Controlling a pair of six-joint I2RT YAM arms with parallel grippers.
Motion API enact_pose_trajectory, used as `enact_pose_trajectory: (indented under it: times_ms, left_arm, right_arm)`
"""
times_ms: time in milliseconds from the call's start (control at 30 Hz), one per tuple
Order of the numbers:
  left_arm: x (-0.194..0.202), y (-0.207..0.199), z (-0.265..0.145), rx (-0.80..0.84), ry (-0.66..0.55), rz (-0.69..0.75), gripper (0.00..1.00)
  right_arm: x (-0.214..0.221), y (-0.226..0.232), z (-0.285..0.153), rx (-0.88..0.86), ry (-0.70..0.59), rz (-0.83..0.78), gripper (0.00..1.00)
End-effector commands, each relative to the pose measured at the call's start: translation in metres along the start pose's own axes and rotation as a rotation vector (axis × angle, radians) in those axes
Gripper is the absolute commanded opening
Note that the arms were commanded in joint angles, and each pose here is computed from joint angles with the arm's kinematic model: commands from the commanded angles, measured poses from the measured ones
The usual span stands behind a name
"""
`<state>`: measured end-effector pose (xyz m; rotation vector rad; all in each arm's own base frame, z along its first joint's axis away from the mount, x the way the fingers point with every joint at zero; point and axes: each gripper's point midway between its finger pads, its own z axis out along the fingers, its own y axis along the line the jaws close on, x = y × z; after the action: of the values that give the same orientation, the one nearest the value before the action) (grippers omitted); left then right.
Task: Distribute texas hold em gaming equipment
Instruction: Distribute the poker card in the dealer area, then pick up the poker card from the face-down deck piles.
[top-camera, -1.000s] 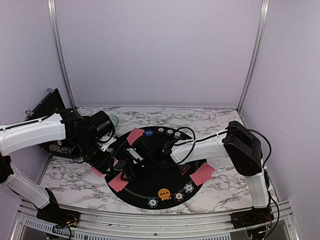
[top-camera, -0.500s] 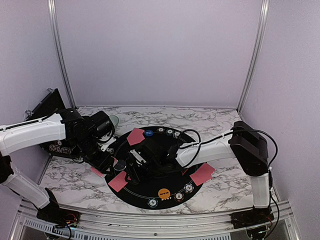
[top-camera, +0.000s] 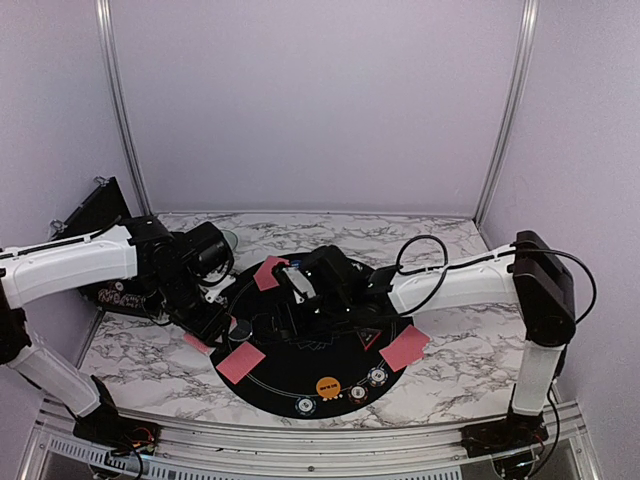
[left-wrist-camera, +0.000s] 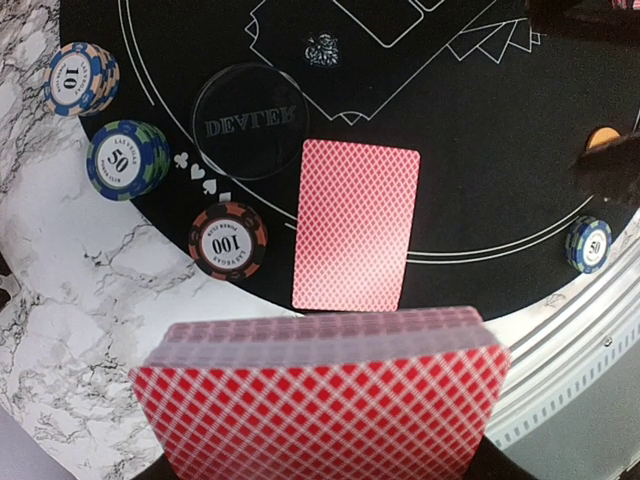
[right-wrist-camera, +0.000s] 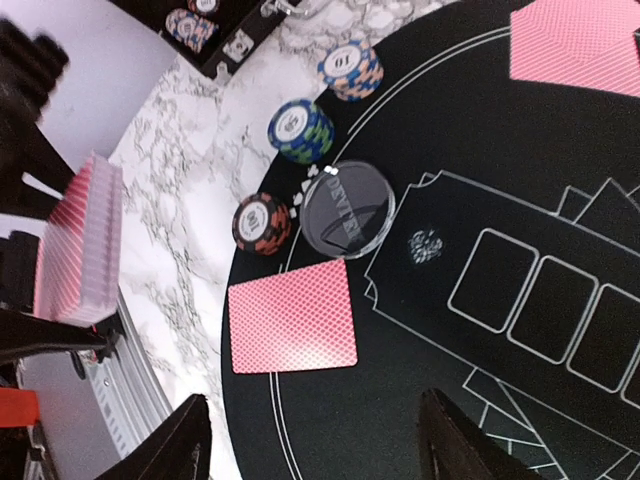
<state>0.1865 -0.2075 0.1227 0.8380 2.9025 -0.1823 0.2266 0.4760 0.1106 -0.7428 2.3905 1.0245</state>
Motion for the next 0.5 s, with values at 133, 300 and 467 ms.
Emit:
enact_pose_trajectory:
  times_ms: [133, 300, 467]
  left_arm:
    - [-0.023, -0.011, -0.002, 0.021, -0.011, 0.023, 0.58]
    - [-0.035, -0.02, 0.0, 0.024, -0.009, 0.046, 0.58]
    - [-0.043, -0.029, 0.002, 0.023, -0.002, 0.066, 0.58]
  right_arm:
    - [-0.03, -0.004, -0.033, -0.161, -0.043, 0.127, 0.68]
    - [-0.037, -0.011, -0.049, -0.273, -0.049, 0.206, 0.68]
    - [-0.041, -0.024, -0.06, -0.324, -0.05, 0.271, 0.68]
